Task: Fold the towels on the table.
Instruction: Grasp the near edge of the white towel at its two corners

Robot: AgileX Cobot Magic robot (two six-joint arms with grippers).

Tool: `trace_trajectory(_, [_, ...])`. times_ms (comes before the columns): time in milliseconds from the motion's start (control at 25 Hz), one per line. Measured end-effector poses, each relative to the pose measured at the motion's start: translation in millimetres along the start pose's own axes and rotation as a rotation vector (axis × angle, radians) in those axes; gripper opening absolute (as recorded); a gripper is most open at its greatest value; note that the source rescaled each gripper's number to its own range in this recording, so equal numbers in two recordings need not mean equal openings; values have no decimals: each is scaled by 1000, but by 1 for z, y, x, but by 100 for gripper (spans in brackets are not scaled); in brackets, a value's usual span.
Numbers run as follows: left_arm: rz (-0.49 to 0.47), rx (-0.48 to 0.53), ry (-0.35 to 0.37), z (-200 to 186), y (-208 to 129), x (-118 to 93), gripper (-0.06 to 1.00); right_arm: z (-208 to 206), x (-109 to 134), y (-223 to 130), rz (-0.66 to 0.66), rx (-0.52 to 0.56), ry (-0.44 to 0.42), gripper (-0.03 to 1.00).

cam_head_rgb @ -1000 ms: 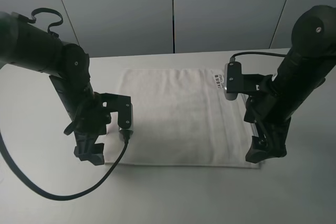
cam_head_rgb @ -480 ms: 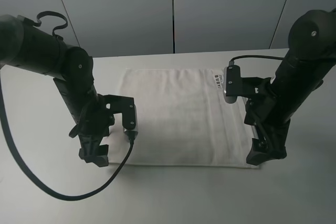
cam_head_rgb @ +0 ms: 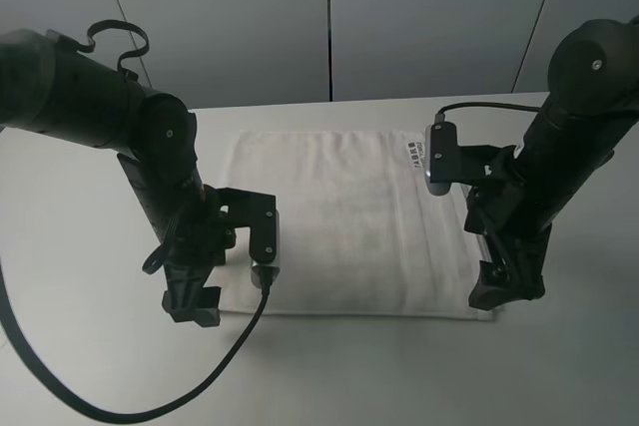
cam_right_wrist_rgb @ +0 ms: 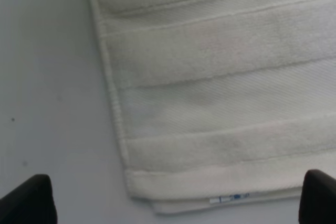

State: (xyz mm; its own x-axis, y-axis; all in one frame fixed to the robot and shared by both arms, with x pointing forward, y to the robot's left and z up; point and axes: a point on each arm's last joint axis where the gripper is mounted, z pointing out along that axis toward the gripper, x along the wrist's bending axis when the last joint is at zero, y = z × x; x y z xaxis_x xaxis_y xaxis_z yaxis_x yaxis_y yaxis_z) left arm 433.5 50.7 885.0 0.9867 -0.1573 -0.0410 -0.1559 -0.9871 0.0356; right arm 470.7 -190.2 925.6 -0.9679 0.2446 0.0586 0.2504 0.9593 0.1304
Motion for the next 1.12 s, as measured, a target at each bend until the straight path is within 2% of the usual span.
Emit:
trace_trajectory(320, [-1,29,-30,14,-1,0,100,0,0,0,-1,1,-1,100])
trace_trajectory(640, [-2,28,-30,14,0,1,100,1,0,-1,-4,4,-3,100])
trace_trajectory(880, [-4,41,-16,16,-1,3,100,9,13,6,-130,54,-26,100])
trace_trajectory(1120, [-23,50,-14,18,-1,4,100,9,15,11,-127,58,-60,100])
